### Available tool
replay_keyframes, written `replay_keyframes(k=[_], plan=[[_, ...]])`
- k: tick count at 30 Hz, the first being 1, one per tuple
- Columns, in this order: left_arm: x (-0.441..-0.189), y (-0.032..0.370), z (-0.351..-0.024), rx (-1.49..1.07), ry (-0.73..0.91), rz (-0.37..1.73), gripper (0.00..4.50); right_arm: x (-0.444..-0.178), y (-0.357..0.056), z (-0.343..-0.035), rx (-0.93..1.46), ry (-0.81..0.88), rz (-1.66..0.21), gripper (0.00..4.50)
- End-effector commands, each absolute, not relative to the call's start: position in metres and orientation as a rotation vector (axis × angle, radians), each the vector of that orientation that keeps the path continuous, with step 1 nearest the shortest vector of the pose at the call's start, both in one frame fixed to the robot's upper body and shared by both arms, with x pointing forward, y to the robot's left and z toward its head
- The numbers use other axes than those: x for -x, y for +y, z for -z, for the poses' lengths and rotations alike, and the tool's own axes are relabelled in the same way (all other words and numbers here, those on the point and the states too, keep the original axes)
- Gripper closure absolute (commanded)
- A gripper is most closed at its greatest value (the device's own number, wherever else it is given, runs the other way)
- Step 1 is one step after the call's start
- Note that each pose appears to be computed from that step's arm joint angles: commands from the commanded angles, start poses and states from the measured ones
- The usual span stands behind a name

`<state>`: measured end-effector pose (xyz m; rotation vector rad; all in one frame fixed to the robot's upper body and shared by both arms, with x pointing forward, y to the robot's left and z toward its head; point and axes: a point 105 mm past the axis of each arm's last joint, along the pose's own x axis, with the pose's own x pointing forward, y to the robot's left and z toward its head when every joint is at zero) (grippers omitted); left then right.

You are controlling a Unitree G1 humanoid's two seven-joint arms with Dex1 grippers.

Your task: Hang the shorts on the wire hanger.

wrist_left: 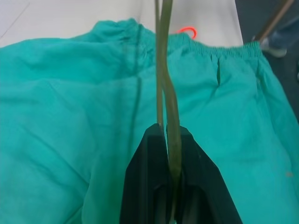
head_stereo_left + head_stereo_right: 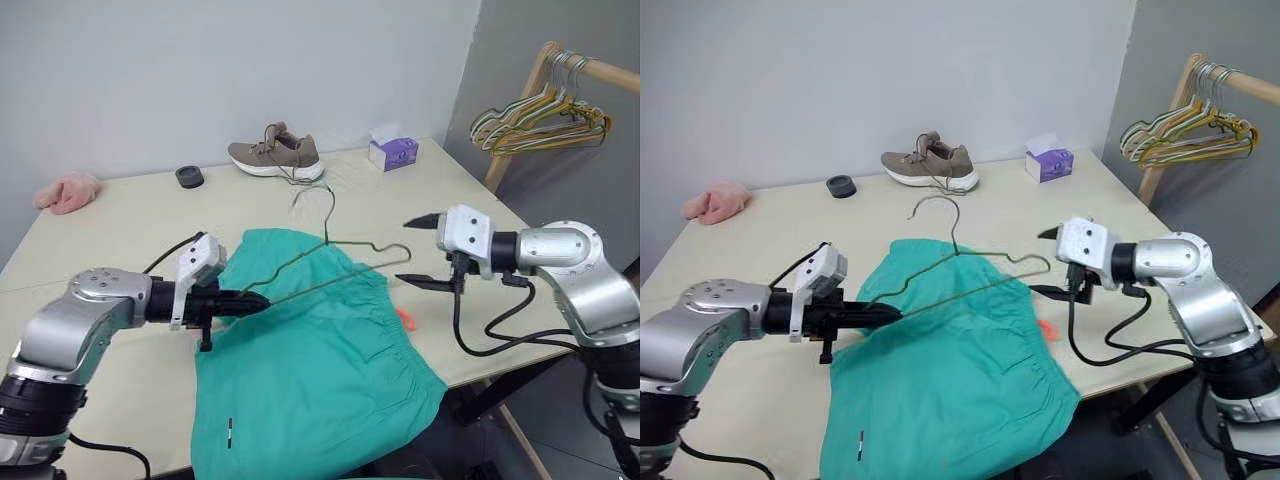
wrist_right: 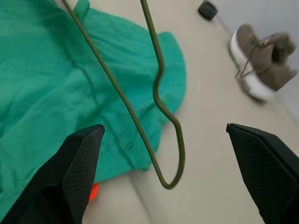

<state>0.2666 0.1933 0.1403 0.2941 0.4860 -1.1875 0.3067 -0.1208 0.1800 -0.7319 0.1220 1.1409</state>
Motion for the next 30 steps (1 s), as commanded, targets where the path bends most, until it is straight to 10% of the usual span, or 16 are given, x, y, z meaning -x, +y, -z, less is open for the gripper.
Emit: replay_keyframes(k=[1,11,25,30], plan=[[-0.263,0.191,-0.146,-0.382,0.471,1.237,4.50,-0.300,-0.114,-0.185,0.731,0.130,-1.192,0.02],[-0.258,0.184,-0.150,-0.439,0.459,1.292,4.50,-0.307,-0.095,-0.147,0.809,0.303,-1.333,0.02],[-0.254,0.182,-0.149,-0.453,0.459,1.305,4.50,-0.299,-0.088,-0.128,0.799,0.441,-1.439,4.48],[-0.252,0.181,-0.144,-0.469,0.480,1.319,4.50,-0.294,-0.088,-0.128,0.787,0.461,-1.452,4.48]])
